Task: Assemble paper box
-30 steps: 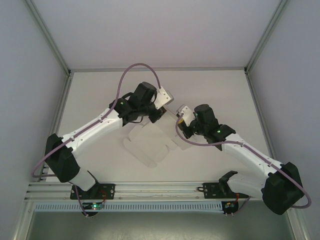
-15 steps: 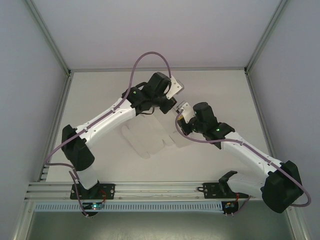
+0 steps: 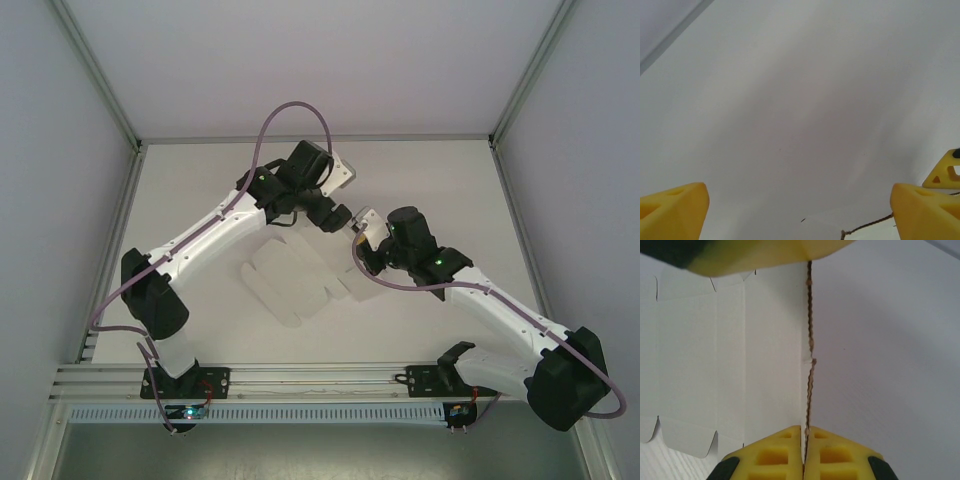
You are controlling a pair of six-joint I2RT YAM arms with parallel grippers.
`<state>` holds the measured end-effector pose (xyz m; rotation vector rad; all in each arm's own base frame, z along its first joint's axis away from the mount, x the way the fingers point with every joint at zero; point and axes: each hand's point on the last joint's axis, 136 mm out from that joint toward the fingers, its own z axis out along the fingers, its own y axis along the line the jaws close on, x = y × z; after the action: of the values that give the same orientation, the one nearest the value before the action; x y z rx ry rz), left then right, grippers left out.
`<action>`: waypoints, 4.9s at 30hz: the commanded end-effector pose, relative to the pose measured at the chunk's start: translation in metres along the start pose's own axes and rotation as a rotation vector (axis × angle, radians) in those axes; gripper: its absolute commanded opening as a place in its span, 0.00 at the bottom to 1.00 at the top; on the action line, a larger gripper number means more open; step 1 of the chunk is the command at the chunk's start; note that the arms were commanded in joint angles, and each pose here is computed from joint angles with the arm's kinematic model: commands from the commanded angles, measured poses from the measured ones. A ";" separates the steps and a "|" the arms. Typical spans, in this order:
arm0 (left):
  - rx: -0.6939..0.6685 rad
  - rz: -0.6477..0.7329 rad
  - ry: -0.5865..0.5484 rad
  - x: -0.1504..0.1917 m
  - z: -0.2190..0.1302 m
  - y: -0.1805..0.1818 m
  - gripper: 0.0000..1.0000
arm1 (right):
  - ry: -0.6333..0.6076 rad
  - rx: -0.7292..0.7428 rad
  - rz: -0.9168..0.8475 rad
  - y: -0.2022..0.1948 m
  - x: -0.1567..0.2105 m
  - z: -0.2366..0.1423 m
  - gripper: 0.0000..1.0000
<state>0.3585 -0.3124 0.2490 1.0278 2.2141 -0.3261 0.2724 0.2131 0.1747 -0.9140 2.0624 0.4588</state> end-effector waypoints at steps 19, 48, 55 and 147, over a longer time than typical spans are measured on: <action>0.107 -0.126 -0.134 0.016 -0.054 0.023 1.00 | -0.025 -0.129 0.027 0.007 -0.007 -0.002 0.00; -0.036 -0.399 -0.055 0.056 -0.003 0.116 1.00 | -0.118 -0.388 -0.096 0.056 -0.011 -0.030 0.00; 0.156 -0.429 -0.109 0.038 -0.006 0.095 1.00 | -0.065 -0.354 -0.065 0.046 -0.007 -0.017 0.00; 0.157 -0.554 -0.227 0.138 -0.026 0.075 0.96 | 0.065 -0.316 0.154 -0.012 -0.012 0.016 0.00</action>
<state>0.3393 -0.1710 0.1815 0.3649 2.2798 -0.7510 0.2942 0.2177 0.1664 -0.9293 2.1941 0.7953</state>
